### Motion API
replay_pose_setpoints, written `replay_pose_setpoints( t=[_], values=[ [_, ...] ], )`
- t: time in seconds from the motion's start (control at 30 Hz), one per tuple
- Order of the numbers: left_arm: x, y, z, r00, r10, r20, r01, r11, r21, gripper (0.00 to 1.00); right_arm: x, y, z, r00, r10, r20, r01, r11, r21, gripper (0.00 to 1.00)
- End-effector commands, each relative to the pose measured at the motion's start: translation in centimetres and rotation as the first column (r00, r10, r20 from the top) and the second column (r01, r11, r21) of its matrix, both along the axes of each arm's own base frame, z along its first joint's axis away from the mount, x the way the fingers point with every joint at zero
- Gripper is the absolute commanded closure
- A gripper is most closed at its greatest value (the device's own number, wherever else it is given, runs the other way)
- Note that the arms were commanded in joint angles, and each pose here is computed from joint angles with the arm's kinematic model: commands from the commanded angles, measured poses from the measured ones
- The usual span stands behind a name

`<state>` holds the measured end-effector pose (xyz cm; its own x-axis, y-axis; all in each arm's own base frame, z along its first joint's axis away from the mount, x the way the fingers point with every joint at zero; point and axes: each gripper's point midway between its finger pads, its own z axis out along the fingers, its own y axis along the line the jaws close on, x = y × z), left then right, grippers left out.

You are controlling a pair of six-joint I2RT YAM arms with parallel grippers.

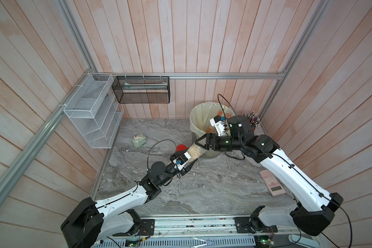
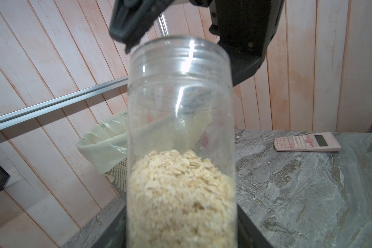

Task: Empty expired oatmeal from jars
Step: Unscrew the lid from the jar.

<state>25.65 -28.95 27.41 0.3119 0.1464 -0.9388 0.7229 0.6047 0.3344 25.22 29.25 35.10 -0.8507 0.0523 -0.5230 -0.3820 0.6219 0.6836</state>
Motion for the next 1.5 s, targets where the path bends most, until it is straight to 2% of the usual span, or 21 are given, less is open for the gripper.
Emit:
replay_pose_setpoints(
  t=[0.0, 0.43, 0.7, 0.8, 0.9, 1.0, 1.13, 1.3, 1.33, 1.4, 1.47],
  values=[
    [-0.2, 0.1, 0.4, 1.0, 0.001, 0.03, 0.0, 1.0, -0.014, 0.88, -0.3, 0.1, 0.6, 0.999, 0.02, 0.027, -0.02, 1.0, -0.01, 0.21],
    [-0.2, 0.0, 0.5, 1.0, -0.001, 0.027, 0.001, 1.0, -0.018, 0.88, -0.7, 0.4, -0.8, 0.999, 0.047, 0.015, -0.045, 0.996, -0.072, 0.25],
    [-0.2, 0.0, 0.2, 1.0, -0.007, 0.015, 0.007, 1.0, -0.016, 0.88, -1.0, 0.5, -0.5, 0.997, 0.071, 0.035, -0.068, 0.995, -0.07, 0.37],
    [-0.7, -0.3, -0.1, 0.999, -0.052, -0.013, 0.052, 0.998, -0.02, 0.89, -1.4, 0.7, 0.9, 0.985, 0.126, 0.114, -0.121, 0.991, -0.053, 0.46],
    [-1.3, 0.0, 0.3, 0.99, -0.127, -0.057, 0.123, 0.989, -0.077, 0.89, -2.1, 1.0, 1.7, 0.95, 0.218, 0.224, -0.21, 0.976, -0.058, 0.54],
    [-2.0, 0.3, 0.9, 0.969, -0.229, -0.095, 0.215, 0.967, -0.137, 0.89, -3.5, 1.9, 1.7, 0.881, 0.358, 0.31, -0.349, 0.933, -0.086, 0.58],
    [-2.7, -0.4, 1.0, 0.945, -0.303, -0.126, 0.289, 0.95, -0.123, 0.9, -5.6, 2.6, 1.8, 0.761, 0.525, 0.382, -0.519, 0.845, -0.128, 0.59],
    [-3.4, -1.2, 0.8, 0.908, -0.388, -0.158, 0.37, 0.92, -0.13, 0.91, -6.7, 2.7, 0.6, 0.645, 0.659, 0.387, -0.629, 0.745, -0.22, 0.62],
    [-3.4, -1.3, 0.7, 0.899, -0.405, -0.166, 0.384, 0.912, -0.144, 0.91, -6.3, 2.8, 0.1, 0.634, 0.672, 0.383, -0.631, 0.735, -0.247, 0.63],
    [-3.4, -1.4, 0.7, 0.888, -0.427, -0.173, 0.401, 0.901, -0.166, 0.91, -5.1, 2.9, -0.7, 0.646, 0.67, 0.365, -0.606, 0.741, -0.289, 0.63],
    [-3.4, -1.6, 0.6, 0.88, -0.441, -0.179, 0.414, 0.895, -0.17, 0.91, -4.8, 3.0, -1.4, 0.629, 0.695, 0.349, -0.616, 0.719, -0.322, 0.62]
  ],
)
